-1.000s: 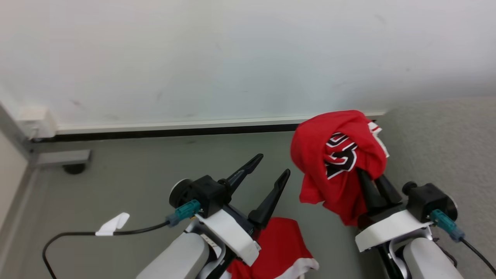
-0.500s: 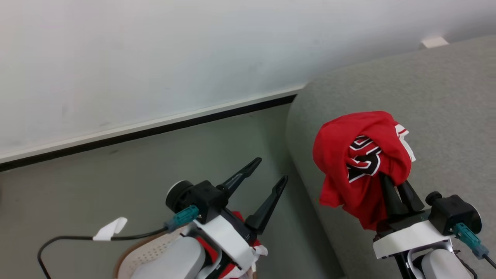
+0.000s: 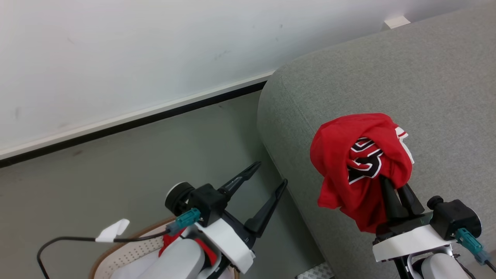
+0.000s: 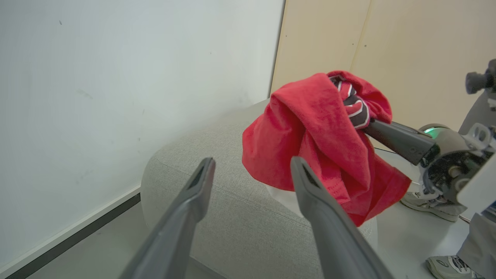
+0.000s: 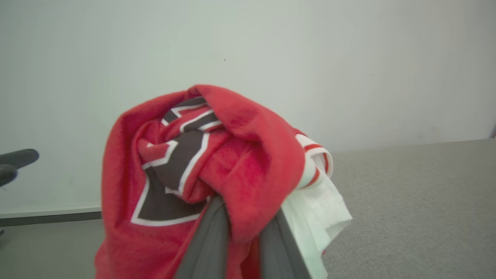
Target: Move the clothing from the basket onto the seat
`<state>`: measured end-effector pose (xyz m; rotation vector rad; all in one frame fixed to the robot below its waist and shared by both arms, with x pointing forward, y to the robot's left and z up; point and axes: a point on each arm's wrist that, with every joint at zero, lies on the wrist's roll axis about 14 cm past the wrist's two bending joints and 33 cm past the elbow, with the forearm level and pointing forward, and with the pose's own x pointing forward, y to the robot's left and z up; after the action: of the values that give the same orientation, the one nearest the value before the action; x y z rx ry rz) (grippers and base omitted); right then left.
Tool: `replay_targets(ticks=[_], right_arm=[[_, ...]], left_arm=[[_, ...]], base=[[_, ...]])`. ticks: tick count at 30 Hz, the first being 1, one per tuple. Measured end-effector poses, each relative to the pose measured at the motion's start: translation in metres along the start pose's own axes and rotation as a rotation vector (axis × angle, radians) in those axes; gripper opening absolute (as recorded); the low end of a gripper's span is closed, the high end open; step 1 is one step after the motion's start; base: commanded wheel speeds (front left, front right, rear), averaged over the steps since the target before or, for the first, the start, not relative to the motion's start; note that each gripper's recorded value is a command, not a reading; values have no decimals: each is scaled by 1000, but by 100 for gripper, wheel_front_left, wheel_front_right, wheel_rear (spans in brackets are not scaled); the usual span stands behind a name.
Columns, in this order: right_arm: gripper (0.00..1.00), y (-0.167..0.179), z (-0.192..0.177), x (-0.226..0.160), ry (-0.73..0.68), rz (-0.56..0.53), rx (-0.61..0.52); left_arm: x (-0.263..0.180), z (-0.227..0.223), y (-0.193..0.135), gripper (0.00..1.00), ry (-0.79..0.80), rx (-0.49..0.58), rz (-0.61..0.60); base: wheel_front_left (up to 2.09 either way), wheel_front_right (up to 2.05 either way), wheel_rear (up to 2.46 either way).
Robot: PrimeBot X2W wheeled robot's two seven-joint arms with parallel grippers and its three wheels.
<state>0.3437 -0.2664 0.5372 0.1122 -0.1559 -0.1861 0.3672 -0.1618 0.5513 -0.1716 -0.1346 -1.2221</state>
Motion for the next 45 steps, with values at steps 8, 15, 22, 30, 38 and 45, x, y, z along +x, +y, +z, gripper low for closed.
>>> replay_targets(ticks=[8,15,22,30,38,45], right_arm=[[0,-14,3,28,8,8,-60],[0,-49,7,93,56,-28,-119],[0,-76,1,159,96,-69,-208],[0,-100,-37,216,224,-109,-331],[0,-130,-109,226,516,-182,-410],[15,-144,-147,208,697,-234,-393]], left_arm=[[-1,-11,13,100,7,-1,-9],[-13,-36,50,100,42,-21,24],[-26,-62,91,100,65,-58,77],[-49,-96,129,100,93,-94,143],[-79,-130,153,100,149,-129,220],[-92,-138,161,100,167,-139,260]], base=[[0,0,0],[0,0,0],[0,0,0],[0,0,0],[0,0,0],[0,0,0]])
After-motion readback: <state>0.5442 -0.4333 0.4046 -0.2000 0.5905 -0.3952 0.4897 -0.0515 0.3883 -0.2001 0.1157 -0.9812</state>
